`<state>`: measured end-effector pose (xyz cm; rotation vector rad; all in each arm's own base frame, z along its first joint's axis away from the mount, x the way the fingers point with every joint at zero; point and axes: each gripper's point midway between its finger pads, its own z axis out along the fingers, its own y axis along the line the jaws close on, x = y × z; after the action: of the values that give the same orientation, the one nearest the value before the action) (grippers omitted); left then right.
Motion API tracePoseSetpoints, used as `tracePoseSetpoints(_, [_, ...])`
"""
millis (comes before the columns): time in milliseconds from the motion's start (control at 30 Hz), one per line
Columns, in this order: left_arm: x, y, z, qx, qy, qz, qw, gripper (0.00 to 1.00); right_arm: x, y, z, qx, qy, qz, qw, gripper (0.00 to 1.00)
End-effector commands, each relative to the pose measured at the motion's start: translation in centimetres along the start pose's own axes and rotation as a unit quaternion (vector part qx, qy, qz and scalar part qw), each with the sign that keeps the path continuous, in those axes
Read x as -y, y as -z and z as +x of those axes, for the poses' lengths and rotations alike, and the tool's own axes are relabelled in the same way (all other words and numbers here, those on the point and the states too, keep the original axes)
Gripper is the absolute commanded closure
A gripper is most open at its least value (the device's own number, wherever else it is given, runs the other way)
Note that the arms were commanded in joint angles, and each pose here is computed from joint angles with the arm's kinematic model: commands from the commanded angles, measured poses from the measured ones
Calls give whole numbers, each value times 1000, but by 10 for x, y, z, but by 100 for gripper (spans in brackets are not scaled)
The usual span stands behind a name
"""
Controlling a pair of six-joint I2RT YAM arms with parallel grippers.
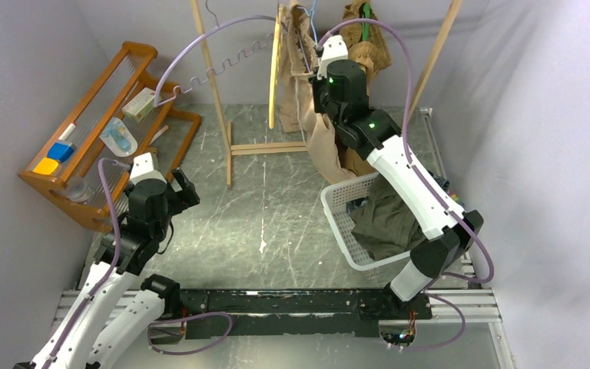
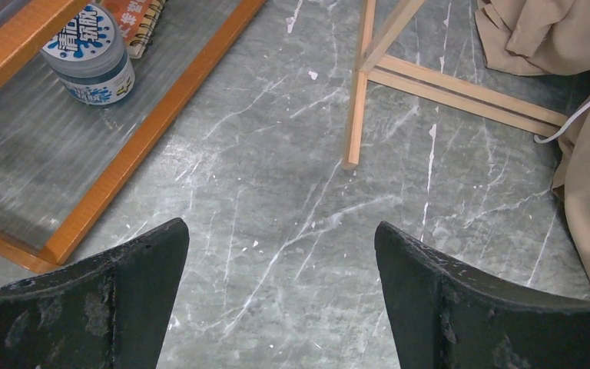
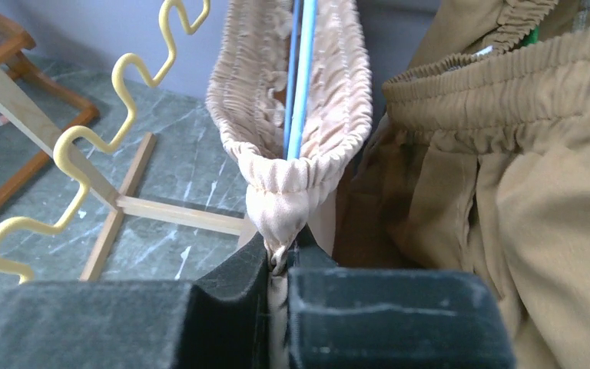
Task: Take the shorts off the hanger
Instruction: Pick up the hanger from the clothes rod.
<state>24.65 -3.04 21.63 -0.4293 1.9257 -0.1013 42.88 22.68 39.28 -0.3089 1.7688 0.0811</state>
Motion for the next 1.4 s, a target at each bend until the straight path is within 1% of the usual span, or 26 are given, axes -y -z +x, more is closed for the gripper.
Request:
tracePoseSetpoints(0, [1, 1, -6, 5, 3, -2, 1000, 6, 6, 17, -31, 62, -19, -2, 998, 99])
tracePoseSetpoints(100, [-1, 0, -5, 2, 4, -10, 1000, 6, 5, 20, -40, 86, -20, -11, 996, 100])
tracePoseSetpoints(200, [-4, 0, -4, 1, 5, -20, 1000, 6, 8, 19, -46, 85, -33, 2, 996, 100])
tracePoseSetpoints(400, [-3, -1, -4, 1, 3, -16, 1000, 6, 24, 32, -71, 128, -70, 33, 989, 100])
tracePoseSetpoints(500, [-3, -1, -3, -1, 2, -18, 1000, 6, 25, 36, -78, 134, -73, 32, 988, 100])
tracePoseSetpoints(600, [-3, -2, -2, -3, 1, -18, 1000, 6, 25, 39, -77, 125, -75, 30, 989, 100])
tracePoseSetpoints(767, [-3, -1, -3, -2, 2, -19, 1000, 6, 29, 50, -65, 108, -86, 33, 990, 100])
tracePoseSetpoints(867, [-4, 0, -4, 0, 4, -19, 1000, 5, 31, 53, -47, 73, -85, 41, 993, 100])
tracePoseSetpoints(900, [-3, 0, -5, 1, 4, -18, 1000, 5, 29, 54, -41, 65, -86, 36, 994, 100])
tracePoseSetpoints(1000, [-3, 0, -4, 0, 4, -19, 1000, 5, 14, 61, -29, 54, -92, -15, 994, 100])
tracePoseSetpoints(1167, [-2, -1, -3, -3, 2, -16, 1000, 5, -13, 77, -3, 11, -94, -96, 991, 100])
tracePoseSetpoints(1367, [0, -4, 0, -12, -6, -15, 1000, 5, -4, 95, 29, -18, -121, -81, 989, 100])
